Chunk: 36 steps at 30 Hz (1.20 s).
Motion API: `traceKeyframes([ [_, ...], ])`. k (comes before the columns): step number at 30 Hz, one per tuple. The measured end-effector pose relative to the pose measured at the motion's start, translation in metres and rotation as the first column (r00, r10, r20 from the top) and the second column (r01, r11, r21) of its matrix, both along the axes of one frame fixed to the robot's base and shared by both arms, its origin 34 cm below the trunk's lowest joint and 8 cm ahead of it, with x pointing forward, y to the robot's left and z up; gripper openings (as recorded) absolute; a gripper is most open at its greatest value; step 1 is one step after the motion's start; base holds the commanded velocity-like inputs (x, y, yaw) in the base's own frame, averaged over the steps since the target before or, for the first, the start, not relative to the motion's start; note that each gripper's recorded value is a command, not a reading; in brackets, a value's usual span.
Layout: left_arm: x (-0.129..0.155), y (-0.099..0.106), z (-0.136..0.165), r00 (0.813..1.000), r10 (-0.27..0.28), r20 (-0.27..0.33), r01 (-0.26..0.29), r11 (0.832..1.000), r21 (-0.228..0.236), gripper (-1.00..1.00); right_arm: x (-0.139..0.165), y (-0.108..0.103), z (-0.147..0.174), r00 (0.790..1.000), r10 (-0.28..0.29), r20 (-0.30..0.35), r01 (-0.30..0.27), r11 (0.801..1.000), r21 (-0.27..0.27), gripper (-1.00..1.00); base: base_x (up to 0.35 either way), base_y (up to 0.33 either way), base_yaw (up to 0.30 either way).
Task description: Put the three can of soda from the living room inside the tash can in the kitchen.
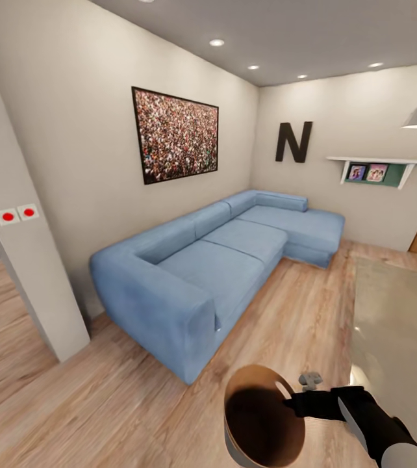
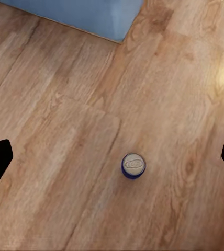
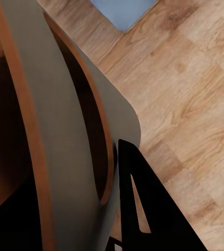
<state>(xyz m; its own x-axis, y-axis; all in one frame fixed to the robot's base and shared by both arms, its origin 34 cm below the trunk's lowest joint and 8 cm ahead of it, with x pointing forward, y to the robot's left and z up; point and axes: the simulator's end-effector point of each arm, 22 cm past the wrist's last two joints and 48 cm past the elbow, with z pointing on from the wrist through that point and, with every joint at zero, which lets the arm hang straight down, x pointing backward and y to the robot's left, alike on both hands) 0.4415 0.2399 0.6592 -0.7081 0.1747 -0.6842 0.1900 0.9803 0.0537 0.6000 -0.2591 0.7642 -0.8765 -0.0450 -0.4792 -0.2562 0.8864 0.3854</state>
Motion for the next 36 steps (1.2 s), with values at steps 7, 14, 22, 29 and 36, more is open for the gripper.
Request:
traceKeyframes([
  [7, -0.001, -0.004, -0.001, 1.000, -0.018, -0.003, 0.018, 1.000, 0.001, 1.00, 0.001, -0.001, 0.001, 1.000, -0.004, 0.002, 0.004, 1.000, 0.001, -1.00, 0.210, 0.000, 0.000],
  [14, -0.001, -0.004, -0.001, 1.000, -0.016, -0.002, 0.016, 1.000, 0.000, 1.00, 0.001, -0.004, 0.001, 1.000, -0.009, 0.004, 0.009, 1.000, 0.002, -1.00, 0.036, 0.000, 0.000],
  [22, -0.001, -0.006, -0.001, 1.000, -0.018, -0.002, 0.018, 1.000, -0.001, 1.00, 0.003, -0.008, 0.002, 1.000, -0.017, 0.007, 0.017, 1.000, -0.001, -1.00, 0.005, 0.000, 0.000],
  [29, -0.002, -0.007, -0.001, 1.000, -0.016, -0.003, 0.016, 1.000, -0.004, 1.00, 0.004, -0.015, 0.004, 1.000, -0.027, 0.009, 0.027, 1.000, -0.005, -1.00, 0.000, 0.000, 0.000],
  [36, -0.001, -0.005, -0.001, 1.000, -0.005, -0.004, 0.005, 1.000, -0.006, 1.00, 0.008, -0.040, 0.009, 0.997, -0.077, -0.008, 0.077, 0.997, -0.017, -1.00, 0.000, 0.000, 0.000],
])
